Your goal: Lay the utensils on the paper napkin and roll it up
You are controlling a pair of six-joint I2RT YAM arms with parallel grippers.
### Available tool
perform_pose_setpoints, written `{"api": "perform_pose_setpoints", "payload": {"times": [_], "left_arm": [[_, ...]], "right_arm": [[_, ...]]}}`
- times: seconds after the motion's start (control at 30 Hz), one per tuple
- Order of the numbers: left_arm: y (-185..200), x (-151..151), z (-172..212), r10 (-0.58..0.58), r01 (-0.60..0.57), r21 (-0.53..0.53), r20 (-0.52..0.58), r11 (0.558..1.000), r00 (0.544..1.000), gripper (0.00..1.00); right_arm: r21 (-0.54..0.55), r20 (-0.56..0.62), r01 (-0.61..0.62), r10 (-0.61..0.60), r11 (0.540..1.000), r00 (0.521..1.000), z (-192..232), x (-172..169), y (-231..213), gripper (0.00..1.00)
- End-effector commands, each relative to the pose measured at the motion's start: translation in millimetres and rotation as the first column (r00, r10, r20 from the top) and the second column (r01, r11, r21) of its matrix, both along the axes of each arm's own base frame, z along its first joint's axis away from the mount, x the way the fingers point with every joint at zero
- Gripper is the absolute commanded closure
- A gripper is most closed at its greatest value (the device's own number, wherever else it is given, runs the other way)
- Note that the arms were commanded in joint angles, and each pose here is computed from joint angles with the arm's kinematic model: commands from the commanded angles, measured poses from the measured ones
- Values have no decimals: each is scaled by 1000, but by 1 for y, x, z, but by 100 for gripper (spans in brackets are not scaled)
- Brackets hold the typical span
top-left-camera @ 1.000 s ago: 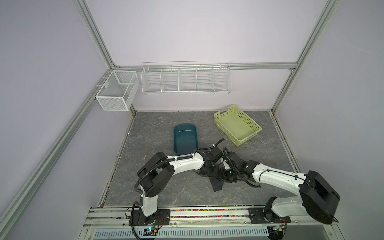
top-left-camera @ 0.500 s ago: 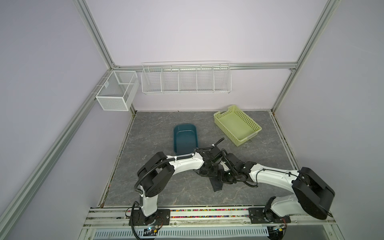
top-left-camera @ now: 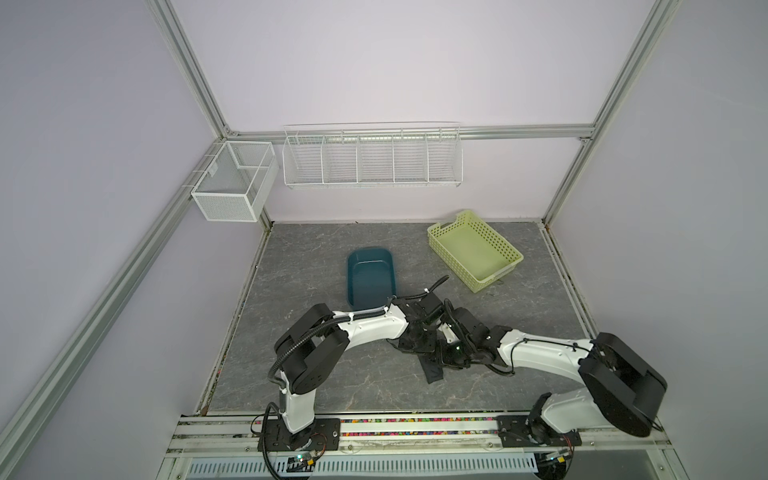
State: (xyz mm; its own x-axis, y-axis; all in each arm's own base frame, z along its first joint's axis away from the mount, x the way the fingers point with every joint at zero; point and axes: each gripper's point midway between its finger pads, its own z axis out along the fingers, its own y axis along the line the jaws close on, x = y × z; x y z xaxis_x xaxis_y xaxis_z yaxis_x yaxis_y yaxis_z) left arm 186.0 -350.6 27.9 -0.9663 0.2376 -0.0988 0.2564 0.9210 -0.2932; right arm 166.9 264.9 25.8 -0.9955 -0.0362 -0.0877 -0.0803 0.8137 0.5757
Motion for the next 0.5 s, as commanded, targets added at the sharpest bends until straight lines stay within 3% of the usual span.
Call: {"api": "perform_pose_setpoints", "payload": {"times": [0.0,0.47], "left_arm": [[5,-2,-6,13,-13,25,4,1000,1000,100],[15,22,52,124,-108,-102,166,989,978,94]], "right_arm": [[-52,-69,11,-14,999,998,-22,-13,-10,65],[-27,-104,67,-69,997,992,-29,-17,-11,86]]}}
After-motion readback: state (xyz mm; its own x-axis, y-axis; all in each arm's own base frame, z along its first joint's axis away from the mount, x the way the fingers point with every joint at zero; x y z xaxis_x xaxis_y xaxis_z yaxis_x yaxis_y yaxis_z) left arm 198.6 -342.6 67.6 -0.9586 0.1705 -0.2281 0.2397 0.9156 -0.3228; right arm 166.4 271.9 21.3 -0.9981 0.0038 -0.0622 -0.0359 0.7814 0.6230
